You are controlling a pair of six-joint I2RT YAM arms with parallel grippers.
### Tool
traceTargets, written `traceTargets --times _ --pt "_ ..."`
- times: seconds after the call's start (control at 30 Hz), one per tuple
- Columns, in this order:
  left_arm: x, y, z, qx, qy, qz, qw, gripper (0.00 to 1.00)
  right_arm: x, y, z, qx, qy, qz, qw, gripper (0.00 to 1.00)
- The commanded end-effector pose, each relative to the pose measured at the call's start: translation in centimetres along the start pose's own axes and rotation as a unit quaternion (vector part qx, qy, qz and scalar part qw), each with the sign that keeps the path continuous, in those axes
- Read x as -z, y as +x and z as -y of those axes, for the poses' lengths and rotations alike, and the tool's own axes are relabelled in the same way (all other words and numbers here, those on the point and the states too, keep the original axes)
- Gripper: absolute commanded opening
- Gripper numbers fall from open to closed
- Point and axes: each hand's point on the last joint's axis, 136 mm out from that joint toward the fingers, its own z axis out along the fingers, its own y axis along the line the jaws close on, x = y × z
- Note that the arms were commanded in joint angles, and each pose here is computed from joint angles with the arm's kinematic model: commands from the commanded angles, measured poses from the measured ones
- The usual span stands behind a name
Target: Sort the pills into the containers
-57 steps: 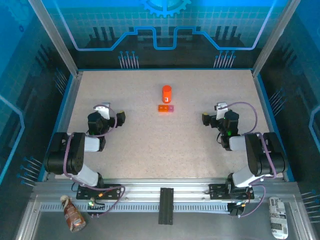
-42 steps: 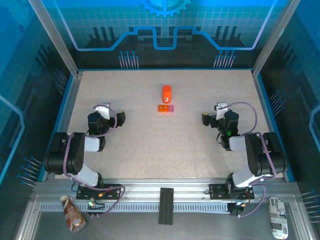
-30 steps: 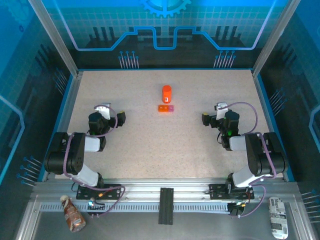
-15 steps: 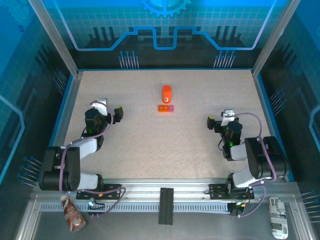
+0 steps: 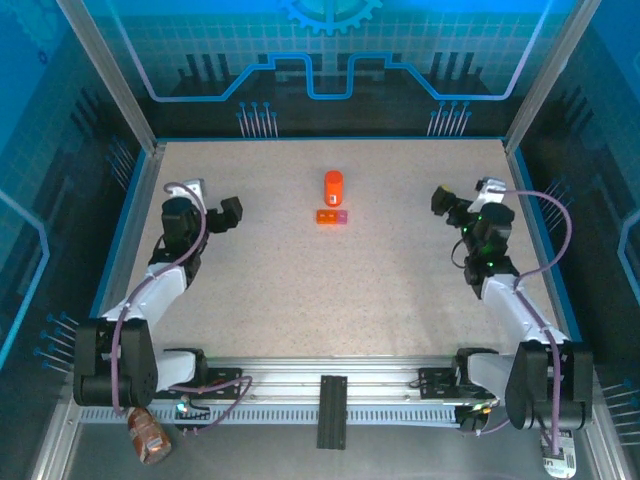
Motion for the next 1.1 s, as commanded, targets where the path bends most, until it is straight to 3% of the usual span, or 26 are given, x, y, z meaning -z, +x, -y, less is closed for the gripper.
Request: traceTargets --times 0.0,0.07,0.23,0.47,0.7,1.07 --pt "0.8 0.0 1.3 0.045 0.016 -0.039 0.998 0.99 -0.2 3.0 -2.7 -0.094 -0.082 -0.112 0.986 1.0" --pt "0.9 -0.2 1.7 0.062 0.02 -0.05 0.997 0.99 -0.8 2.9 -4.9 -0.101 -0.121 -0.146 0.977 1.0" --pt "0.6 0.2 3.3 0.105 0.046 -0.096 0.989 0.99 -2.4 6.5 -9.7 -0.074 -0.144 -0.257 0.953 1.0" --pt "-0.9 2.3 5.3 0.132 0.074 -0.169 0.974 0.99 -3.3 14.9 -17.2 0.04 -0.149 -0.393 0.906 0.99" --pt "-3.1 4.7 7.2 0.161 0.096 -0.211 0.959 0.99 -4.8 19.6 -21.5 0.088 -0.15 -0.43 0.886 0.99" --pt "-7.1 7.0 13.3 0.183 0.15 -0.26 0.936 0.99 -7.3 19.8 -21.3 0.007 -0.196 -0.424 0.884 1.0"
